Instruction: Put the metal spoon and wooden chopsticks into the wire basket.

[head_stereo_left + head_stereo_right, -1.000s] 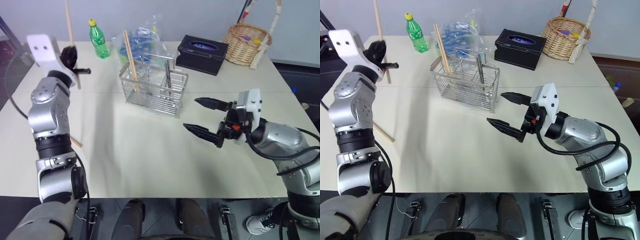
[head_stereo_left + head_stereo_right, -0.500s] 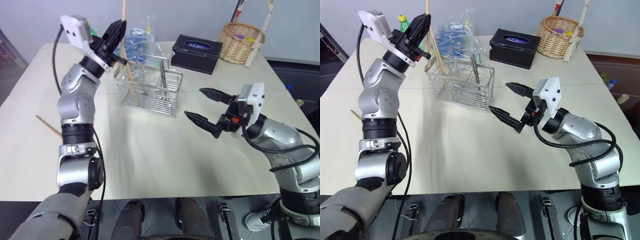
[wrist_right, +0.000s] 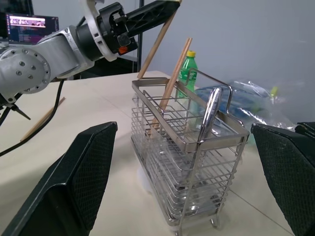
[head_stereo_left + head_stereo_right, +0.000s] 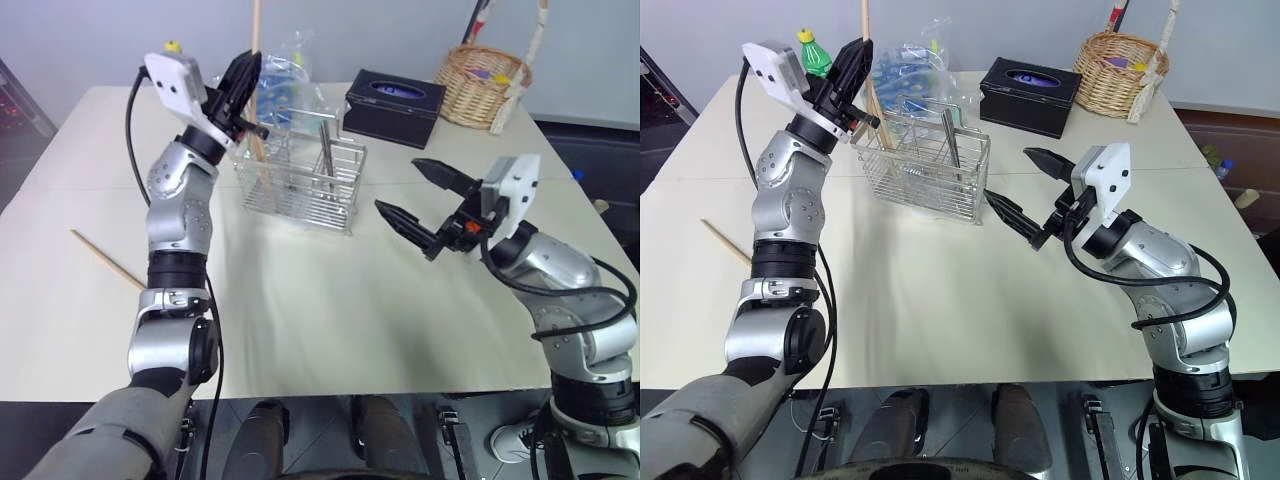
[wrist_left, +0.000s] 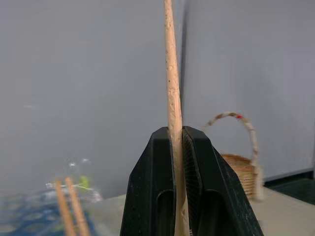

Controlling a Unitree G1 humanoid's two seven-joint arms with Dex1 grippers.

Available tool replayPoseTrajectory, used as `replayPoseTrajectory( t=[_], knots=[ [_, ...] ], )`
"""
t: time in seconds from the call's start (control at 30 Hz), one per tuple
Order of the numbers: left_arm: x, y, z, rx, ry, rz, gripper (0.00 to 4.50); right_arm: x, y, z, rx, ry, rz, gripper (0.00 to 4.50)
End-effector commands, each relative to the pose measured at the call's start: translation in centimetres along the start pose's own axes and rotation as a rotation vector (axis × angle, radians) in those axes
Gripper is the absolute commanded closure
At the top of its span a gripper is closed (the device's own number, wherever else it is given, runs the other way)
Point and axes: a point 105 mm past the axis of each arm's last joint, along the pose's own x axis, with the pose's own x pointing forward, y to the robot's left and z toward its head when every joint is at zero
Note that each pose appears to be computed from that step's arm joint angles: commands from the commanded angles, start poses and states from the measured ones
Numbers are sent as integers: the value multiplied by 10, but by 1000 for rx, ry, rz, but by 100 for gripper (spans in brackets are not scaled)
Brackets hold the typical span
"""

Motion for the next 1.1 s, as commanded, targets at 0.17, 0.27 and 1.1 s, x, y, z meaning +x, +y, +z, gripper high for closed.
replayPoseTrajectory(
  t=[0.17, 0.27, 1.1],
  knots=[
    [-5, 8, -13, 100, 11, 78, 440, 1, 4, 11, -28, -47, 4, 0],
    [-9, 7, -21, 109, 25, 93, 440, 2, 4, 12, -28, -50, 2, 0],
    [-11, 0, -32, 105, 30, 114, 52, 3, 7, 11, -22, -53, 0, 0]
  ],
)
